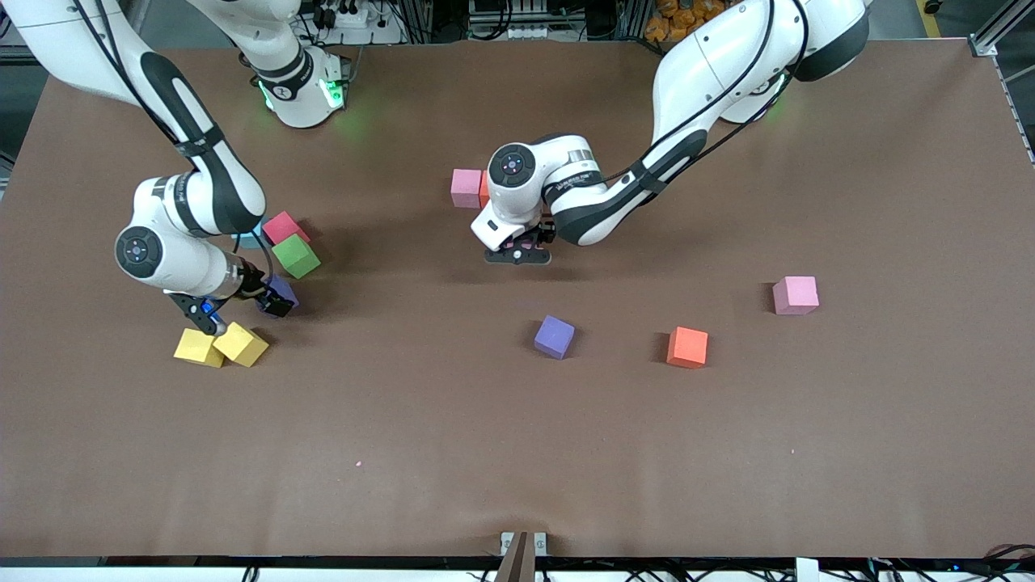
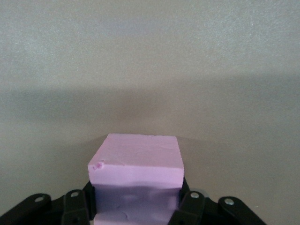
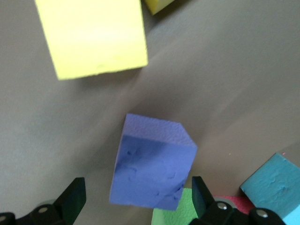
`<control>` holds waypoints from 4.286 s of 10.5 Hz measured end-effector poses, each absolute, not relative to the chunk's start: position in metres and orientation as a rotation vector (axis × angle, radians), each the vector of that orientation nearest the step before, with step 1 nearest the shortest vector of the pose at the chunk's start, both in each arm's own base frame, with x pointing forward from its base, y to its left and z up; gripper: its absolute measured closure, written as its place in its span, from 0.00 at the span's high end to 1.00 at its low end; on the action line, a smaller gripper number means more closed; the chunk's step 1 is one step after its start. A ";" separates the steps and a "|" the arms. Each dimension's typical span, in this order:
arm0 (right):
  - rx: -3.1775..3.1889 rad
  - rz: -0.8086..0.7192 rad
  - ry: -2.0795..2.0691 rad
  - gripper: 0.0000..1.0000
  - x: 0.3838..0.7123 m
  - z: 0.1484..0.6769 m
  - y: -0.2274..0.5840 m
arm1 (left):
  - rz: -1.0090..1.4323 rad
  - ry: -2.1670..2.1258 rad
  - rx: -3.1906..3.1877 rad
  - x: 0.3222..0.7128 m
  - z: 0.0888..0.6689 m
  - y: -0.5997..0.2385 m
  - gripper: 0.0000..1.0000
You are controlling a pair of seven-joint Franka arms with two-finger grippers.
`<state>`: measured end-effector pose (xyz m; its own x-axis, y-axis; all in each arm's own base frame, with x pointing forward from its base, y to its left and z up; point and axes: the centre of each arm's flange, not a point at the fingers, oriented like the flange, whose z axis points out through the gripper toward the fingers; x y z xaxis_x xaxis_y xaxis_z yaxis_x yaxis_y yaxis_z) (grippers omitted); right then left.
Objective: Form number 2 with 11 blocks
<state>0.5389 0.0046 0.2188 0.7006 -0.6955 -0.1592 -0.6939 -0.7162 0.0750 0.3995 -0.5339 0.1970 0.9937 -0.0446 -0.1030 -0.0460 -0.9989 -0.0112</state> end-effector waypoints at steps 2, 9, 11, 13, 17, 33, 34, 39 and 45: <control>2.894 -0.245 -1.202 1.00 0.540 0.219 -0.001 | 0.162 0.077 -3.119 0.397 0.197 -0.535 0.62; 2.913 -0.199 -1.245 0.92 0.528 0.193 -0.005 | 0.173 0.097 -3.104 0.389 0.193 -0.535 0.73; 2.924 -0.189 -1.233 0.75 0.529 0.194 -0.001 | 0.184 0.066 -3.081 0.388 0.190 -0.530 0.99; 2.949 -0.172 -1.189 0.59 0.532 0.198 0.012 | 0.123 -0.012 -3.083 0.405 0.219 -0.528 1.00; 3.084 -0.083 -0.975 0.56 0.548 0.229 0.069 | -0.032 -0.235 -3.139 0.467 0.298 -0.505 1.00; 2.461 -0.370 -2.018 0.56 0.459 0.222 0.360 | 0.102 -1.403 -2.709 0.604 0.274 -0.263 1.00; 2.437 -0.374 -2.051 0.56 0.454 0.220 0.369 | 0.098 -1.488 -2.671 0.611 0.275 -0.249 1.00; 2.333 -0.403 -2.172 0.56 0.446 0.222 0.404 | 0.073 -1.852 -2.505 0.633 0.273 -0.203 1.00; 2.251 -0.433 -2.213 0.56 0.440 0.206 0.417 | 0.032 -2.063 -2.389 0.617 0.225 -0.206 1.00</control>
